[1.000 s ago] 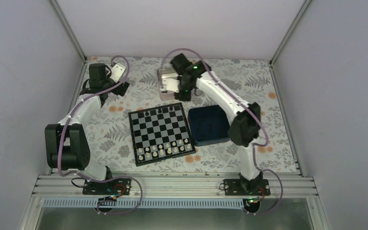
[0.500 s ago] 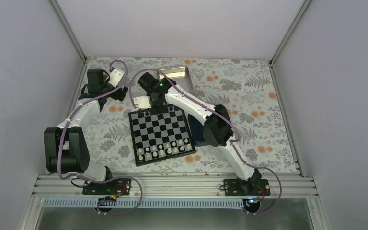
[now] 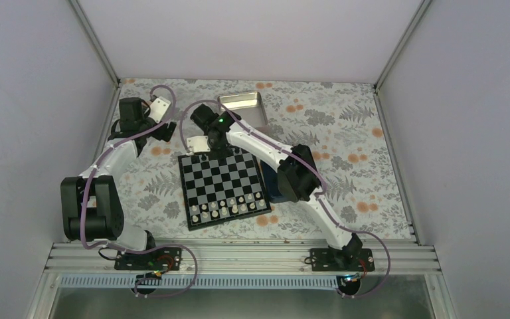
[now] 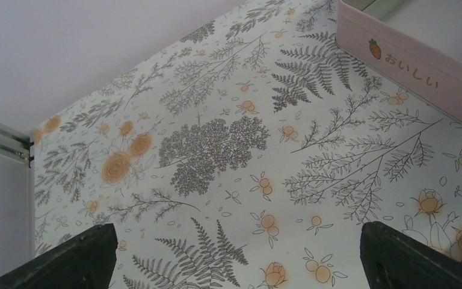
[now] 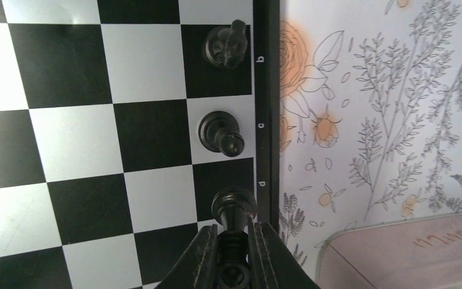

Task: Set up the chess pieces on the board
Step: Place the chess piece on the chessboard.

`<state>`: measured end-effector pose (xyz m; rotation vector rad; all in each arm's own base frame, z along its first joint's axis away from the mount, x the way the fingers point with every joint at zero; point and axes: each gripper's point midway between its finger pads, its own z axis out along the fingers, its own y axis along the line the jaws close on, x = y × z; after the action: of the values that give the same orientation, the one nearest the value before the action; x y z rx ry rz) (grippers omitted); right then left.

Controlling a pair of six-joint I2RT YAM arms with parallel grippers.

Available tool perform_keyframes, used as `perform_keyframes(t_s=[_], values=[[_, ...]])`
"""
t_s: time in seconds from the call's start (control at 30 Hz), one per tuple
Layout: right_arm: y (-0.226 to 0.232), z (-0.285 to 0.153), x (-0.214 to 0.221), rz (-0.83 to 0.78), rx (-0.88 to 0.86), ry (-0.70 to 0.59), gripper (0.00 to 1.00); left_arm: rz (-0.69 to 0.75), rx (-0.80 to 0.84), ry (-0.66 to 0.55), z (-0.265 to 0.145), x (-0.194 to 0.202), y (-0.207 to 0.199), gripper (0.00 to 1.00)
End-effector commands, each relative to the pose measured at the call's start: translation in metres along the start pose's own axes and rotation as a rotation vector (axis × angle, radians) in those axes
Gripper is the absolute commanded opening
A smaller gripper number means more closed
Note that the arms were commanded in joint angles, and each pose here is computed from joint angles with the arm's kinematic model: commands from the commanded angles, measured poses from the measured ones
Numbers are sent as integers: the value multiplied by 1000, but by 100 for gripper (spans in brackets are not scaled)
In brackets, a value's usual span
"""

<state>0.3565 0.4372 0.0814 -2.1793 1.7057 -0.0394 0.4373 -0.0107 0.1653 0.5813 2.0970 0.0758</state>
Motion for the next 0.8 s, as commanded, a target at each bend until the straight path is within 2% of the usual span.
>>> perform_keyframes(t_s=[0.0, 0.77], values=[[1, 13, 5, -14, -4, 20, 12, 8, 0, -51, -7, -11, 2, 100], [2, 29, 13, -11, -24, 36, 16, -2, 5, -38, -6, -2, 2, 100]])
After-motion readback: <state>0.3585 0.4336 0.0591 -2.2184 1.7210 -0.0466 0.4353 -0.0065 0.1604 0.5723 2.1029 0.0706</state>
